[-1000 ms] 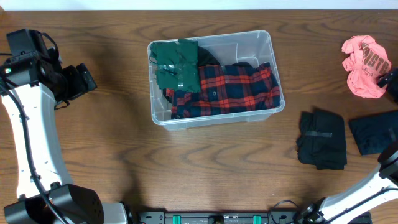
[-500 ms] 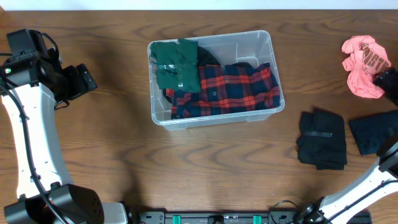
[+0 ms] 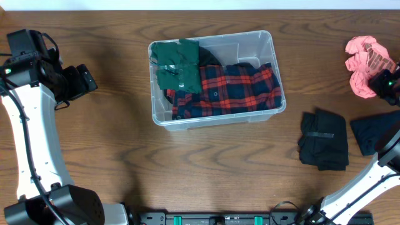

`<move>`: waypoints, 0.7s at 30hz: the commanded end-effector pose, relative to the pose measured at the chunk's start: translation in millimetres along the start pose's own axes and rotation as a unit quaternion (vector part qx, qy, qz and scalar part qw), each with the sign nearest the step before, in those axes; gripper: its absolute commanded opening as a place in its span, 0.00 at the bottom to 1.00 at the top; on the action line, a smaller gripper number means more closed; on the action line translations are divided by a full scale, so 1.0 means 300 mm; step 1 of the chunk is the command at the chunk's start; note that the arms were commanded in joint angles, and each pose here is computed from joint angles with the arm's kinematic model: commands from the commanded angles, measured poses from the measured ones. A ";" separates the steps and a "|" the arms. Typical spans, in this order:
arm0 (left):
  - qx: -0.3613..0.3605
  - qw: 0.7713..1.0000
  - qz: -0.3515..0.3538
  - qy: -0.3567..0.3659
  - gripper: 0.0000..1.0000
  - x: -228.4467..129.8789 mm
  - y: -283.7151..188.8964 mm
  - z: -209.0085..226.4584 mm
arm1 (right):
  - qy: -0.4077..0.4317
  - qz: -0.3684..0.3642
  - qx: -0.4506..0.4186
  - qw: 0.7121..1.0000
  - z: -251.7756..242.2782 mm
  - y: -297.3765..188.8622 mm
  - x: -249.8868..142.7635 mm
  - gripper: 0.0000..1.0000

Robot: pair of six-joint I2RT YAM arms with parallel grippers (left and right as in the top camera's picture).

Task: Pack container
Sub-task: 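Move the right gripper to the pink printed t-shirt and grasp it, then carry the pink t-shirt with the right gripper into the bin and release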

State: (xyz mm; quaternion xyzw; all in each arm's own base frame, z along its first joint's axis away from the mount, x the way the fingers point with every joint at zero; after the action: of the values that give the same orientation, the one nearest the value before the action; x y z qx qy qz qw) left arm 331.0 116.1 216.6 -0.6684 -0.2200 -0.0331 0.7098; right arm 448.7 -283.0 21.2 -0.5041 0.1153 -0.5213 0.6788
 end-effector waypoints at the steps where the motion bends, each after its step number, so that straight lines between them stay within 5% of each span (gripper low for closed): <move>1: -0.001 1.000 0.011 -0.003 0.98 -0.015 0.018 0.002 | 0.008 0.030 -0.007 0.999 -0.017 0.033 -0.059 0.01; 11: -0.001 1.000 0.011 -0.003 0.98 -0.014 0.018 0.002 | -0.024 -0.002 0.030 0.999 0.180 -0.207 -0.002 0.01; 21: -0.001 1.000 0.011 -0.003 0.98 -0.014 0.018 0.002 | -0.120 -0.053 0.184 0.974 0.652 -0.653 -0.077 0.01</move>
State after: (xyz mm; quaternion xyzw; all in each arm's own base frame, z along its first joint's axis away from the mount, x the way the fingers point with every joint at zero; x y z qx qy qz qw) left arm 331.2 116.0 216.6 -0.6685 -0.2201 -0.0335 0.7096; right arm 453.3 -184.8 220.6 -0.4687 -0.0432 -0.5177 0.7144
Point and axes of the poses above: each gripper's point midway between its finger pads, its own y axis out along the fingers, its own z axis along the line the jaws close on, x = y × z, the point moved 1 cm from there along -y, back along the fingers, and after that the axes turned 14 degrees about y, right-handed, at the moved point
